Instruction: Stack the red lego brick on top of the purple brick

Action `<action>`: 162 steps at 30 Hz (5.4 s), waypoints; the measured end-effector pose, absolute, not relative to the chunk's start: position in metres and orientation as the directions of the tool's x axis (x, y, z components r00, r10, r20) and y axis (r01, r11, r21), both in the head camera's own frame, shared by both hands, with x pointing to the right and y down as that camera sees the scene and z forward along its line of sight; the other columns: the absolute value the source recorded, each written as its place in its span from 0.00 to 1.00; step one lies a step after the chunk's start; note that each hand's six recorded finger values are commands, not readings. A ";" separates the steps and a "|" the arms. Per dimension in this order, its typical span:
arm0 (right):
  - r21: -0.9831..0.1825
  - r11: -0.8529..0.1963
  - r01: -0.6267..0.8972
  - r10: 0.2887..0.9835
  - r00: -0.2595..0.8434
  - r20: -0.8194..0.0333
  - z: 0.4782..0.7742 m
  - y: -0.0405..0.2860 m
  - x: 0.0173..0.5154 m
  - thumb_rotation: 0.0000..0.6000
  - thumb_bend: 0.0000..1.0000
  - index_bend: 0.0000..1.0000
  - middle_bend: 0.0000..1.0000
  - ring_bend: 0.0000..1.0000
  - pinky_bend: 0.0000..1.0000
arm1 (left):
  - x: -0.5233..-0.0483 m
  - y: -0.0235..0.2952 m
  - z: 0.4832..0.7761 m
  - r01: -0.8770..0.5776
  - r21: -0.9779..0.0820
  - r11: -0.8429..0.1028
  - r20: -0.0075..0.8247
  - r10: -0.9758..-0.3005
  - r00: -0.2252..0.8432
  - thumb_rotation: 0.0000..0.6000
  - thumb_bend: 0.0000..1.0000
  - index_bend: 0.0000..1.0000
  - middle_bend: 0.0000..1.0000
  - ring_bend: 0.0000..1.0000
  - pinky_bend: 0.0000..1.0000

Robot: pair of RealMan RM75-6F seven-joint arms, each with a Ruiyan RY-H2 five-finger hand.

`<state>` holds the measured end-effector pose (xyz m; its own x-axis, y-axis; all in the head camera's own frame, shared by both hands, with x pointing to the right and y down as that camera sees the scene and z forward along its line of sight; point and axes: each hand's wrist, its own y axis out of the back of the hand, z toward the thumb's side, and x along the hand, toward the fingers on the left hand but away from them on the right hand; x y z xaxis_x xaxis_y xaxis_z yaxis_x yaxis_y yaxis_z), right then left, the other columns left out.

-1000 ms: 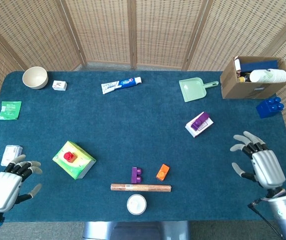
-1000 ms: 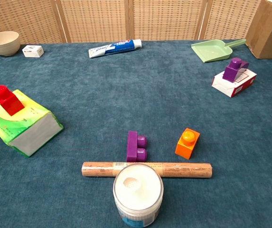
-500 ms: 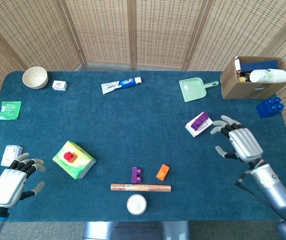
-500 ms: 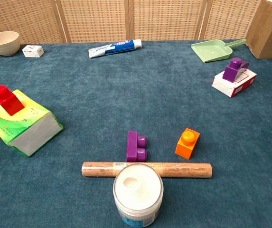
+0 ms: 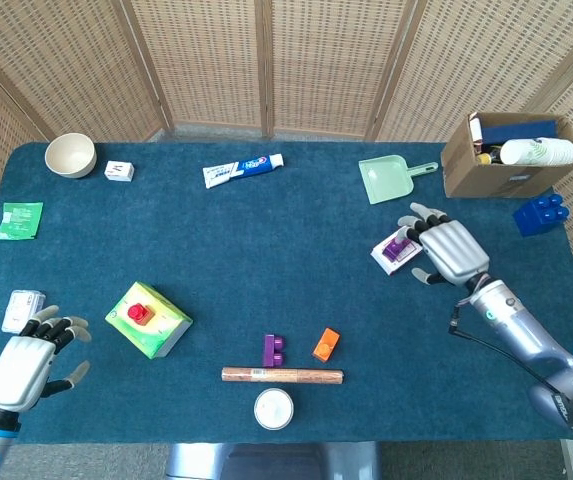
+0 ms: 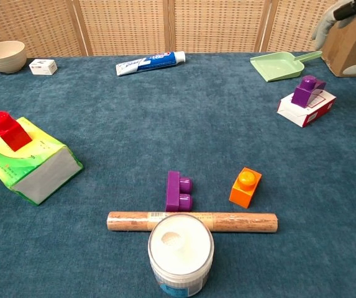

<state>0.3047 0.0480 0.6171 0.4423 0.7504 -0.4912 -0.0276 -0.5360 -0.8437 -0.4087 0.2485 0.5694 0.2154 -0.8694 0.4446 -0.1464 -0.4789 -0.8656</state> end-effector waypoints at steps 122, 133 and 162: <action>-0.744 -0.527 -0.411 0.616 0.417 -0.668 0.706 -0.003 0.265 1.00 0.19 0.69 0.27 0.12 0.23 | -0.421 0.256 0.578 -0.138 -0.863 -0.486 0.465 -0.871 0.157 1.00 0.33 0.42 0.36 0.34 0.17; -0.794 -0.506 -0.338 0.633 0.479 -0.608 0.677 0.000 0.249 1.00 0.19 0.69 0.27 0.13 0.23 | -0.420 0.256 0.579 -0.137 -0.863 -0.487 0.465 -0.870 0.163 1.00 0.33 0.42 0.36 0.34 0.17; -0.823 -0.466 -0.324 0.551 0.622 -0.557 0.658 0.033 0.139 1.00 0.19 0.69 0.29 0.13 0.23 | -0.435 0.260 0.588 -0.162 -0.850 -0.501 0.480 -0.864 0.153 1.00 0.33 0.42 0.36 0.34 0.17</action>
<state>0.1388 0.0327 0.6581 0.6217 0.5509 -0.5568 -0.3244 -0.4659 -0.8232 -0.4346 0.2599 0.5878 0.1527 -0.8638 0.4801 -0.1622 -0.5011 -0.8501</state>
